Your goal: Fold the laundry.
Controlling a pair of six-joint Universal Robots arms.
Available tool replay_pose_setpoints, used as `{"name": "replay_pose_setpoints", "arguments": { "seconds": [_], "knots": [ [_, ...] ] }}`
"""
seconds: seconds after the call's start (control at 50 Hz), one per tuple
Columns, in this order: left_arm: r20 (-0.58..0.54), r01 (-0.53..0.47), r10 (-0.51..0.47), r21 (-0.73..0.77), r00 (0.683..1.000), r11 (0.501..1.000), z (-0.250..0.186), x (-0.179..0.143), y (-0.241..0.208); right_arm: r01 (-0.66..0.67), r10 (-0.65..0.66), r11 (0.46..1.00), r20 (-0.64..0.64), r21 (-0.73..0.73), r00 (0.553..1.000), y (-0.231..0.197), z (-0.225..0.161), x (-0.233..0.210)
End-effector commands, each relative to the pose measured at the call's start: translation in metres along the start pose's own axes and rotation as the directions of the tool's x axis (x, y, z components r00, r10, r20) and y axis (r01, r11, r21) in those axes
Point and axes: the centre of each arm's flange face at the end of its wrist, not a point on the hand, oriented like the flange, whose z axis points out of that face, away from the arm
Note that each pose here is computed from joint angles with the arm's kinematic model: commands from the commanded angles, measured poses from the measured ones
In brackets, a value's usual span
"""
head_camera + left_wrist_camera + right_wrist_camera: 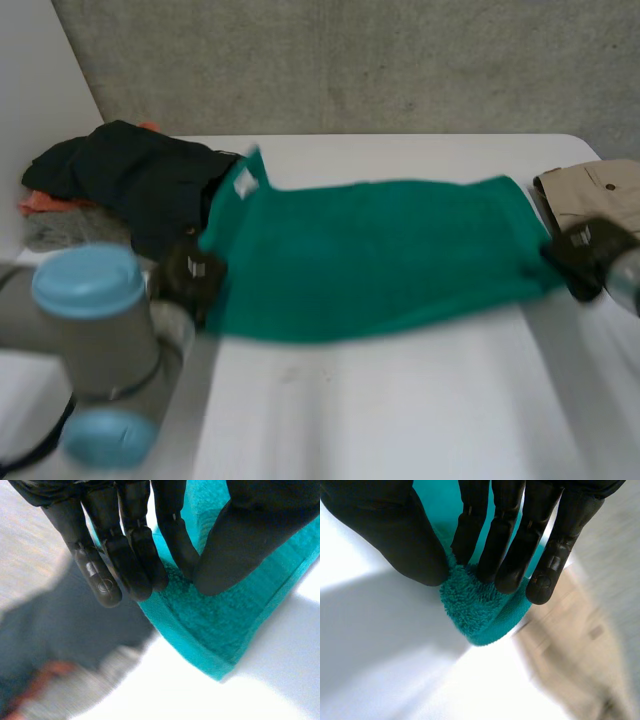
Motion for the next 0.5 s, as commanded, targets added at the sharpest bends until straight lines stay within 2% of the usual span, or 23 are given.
{"name": "replay_pose_setpoints", "arguments": {
  "seconds": [0.02, 0.08, 0.2, 0.34, 0.4, 0.5],
  "knots": [
    [-0.222, -0.106, 0.064, -0.183, 0.973, 0.977, -0.078, 0.029, 0.037, 0.151, -0.083, 0.961, 0.282, -0.23, 0.956, 0.048, -0.052, -0.019],
    [-0.261, -0.101, 0.042, -0.215, 0.964, 0.972, -0.093, 0.033, 0.04, 0.148, -0.076, 0.96, 0.291, -0.236, 0.954, 0.051, -0.061, -0.026],
    [-0.252, -0.034, -0.027, -0.234, 0.967, 0.972, -0.105, 0.029, 0.032, 0.136, -0.071, 0.968, 0.288, -0.212, 0.955, 0.049, -0.068, -0.029],
    [-0.235, -0.023, -0.029, -0.213, 0.971, 0.977, -0.097, 0.026, 0.024, 0.138, -0.089, 0.976, 0.268, -0.17, 0.959, 0.044, -0.066, -0.026],
    [-0.209, -0.004, -0.034, -0.178, 0.977, 0.984, -0.08, 0.023, 0.013, 0.163, -0.141, 0.979, 0.178, -0.119, 0.974, 0.038, -0.053, -0.013],
    [-0.087, 0.063, -0.066, -0.038, 0.994, 0.997, -0.028, 0.005, -0.025, 0.175, -0.175, 0.985, -0.019, -0.009, 0.984, 0.014, -0.025, 0.018]
  ]
}}
